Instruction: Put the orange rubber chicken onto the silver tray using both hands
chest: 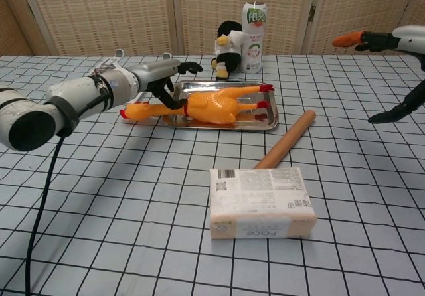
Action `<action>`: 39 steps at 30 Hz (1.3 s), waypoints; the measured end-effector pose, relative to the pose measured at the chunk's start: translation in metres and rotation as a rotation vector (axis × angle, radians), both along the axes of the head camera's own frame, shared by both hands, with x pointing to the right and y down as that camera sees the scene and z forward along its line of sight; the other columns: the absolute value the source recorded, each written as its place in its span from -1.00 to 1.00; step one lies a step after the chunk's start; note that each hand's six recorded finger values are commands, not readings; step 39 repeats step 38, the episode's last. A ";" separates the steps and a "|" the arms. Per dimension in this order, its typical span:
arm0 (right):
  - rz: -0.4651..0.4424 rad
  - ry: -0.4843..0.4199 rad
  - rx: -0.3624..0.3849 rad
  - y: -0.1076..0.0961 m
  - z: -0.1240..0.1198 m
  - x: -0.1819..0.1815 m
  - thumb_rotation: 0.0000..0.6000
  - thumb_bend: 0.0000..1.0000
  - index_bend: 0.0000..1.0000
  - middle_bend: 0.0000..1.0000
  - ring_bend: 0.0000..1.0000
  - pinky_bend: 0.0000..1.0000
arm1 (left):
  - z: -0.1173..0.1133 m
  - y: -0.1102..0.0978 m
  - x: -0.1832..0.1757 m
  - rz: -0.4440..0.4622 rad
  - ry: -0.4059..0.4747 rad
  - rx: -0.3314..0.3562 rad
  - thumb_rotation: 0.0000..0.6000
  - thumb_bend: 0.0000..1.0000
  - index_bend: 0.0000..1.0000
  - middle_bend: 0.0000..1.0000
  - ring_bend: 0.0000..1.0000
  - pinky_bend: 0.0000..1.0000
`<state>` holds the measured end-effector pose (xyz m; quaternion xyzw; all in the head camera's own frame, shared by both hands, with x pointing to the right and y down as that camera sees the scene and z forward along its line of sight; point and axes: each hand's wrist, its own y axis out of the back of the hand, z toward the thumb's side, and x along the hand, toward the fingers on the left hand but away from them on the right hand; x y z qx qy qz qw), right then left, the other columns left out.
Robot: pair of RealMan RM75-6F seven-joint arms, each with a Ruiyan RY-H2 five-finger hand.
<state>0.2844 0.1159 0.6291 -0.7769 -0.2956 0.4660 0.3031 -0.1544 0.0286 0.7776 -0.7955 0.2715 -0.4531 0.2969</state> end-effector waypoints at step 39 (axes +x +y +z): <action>0.175 0.270 0.228 0.162 -0.079 0.108 1.00 -0.85 -1.00 -1.00 -1.00 -1.00 | -0.220 0.265 -0.284 -0.148 -0.310 0.217 1.00 -0.10 -1.00 -1.00 -1.00 -0.83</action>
